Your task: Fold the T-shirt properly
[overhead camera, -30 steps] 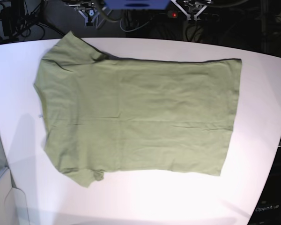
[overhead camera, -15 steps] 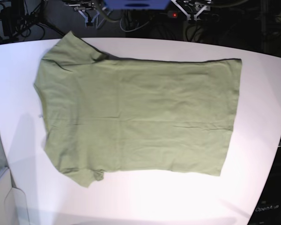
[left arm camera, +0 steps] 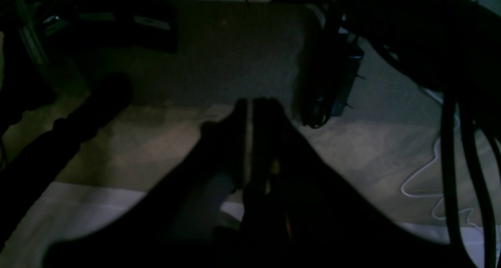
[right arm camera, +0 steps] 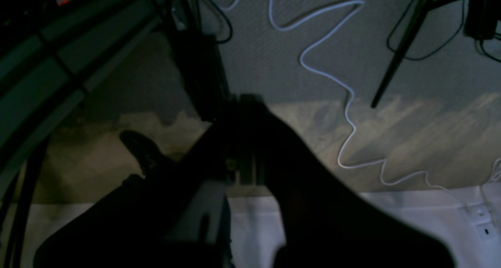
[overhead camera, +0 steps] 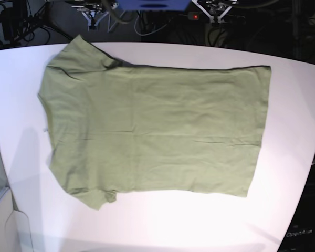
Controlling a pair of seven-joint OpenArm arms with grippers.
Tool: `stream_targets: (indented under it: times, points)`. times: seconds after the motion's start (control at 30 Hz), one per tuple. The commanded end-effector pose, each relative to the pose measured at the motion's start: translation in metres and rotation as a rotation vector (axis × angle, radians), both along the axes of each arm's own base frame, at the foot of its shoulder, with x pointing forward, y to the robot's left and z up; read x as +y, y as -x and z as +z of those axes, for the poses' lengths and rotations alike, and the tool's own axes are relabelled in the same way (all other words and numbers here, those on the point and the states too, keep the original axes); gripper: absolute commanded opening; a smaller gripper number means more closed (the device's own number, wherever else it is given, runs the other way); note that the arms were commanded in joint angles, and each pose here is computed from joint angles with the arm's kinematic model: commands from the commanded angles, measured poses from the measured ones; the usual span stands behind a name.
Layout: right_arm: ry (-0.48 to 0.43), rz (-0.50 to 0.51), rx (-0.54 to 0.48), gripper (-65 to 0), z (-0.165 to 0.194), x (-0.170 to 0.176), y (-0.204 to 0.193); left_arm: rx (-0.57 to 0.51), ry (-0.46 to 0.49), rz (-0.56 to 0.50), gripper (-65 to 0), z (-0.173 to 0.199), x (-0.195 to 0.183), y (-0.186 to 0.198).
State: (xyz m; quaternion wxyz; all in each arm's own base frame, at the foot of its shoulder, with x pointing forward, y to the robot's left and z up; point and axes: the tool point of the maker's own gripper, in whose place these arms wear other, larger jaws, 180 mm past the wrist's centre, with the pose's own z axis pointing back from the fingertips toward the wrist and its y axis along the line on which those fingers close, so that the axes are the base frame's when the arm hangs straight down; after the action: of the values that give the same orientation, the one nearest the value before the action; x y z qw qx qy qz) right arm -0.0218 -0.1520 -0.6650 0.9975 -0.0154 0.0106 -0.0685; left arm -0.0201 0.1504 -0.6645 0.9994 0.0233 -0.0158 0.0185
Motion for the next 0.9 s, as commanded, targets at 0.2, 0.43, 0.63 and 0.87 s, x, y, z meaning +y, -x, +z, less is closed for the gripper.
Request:
stream_targets:
  times: [0.2,0.43,0.63,0.87]
  points:
    - [0.008,0.004,0.004,-64.4,0.0000,0.0013,0.0024,0.001,-0.002,-0.002,-63.0,0.0002,0.0006,0.0022]
    - [0.008,0.004,0.004,-64.4,0.0000,0.0013,0.0024,0.001,-0.002,-0.002,-62.8,0.0002,0.0006,0.0022]
    - [0.005,0.003,0.002,-64.9,-0.0001,0.0026,0.0014,0.002,-0.002,-0.004,-62.8,0.0001,0.0006,0.0025]
    - [0.006,0.002,-0.003,-64.6,-0.0002,0.0017,-0.0032,0.002,-0.011,-0.004,-62.8,0.0004,0.0059,0.0018]
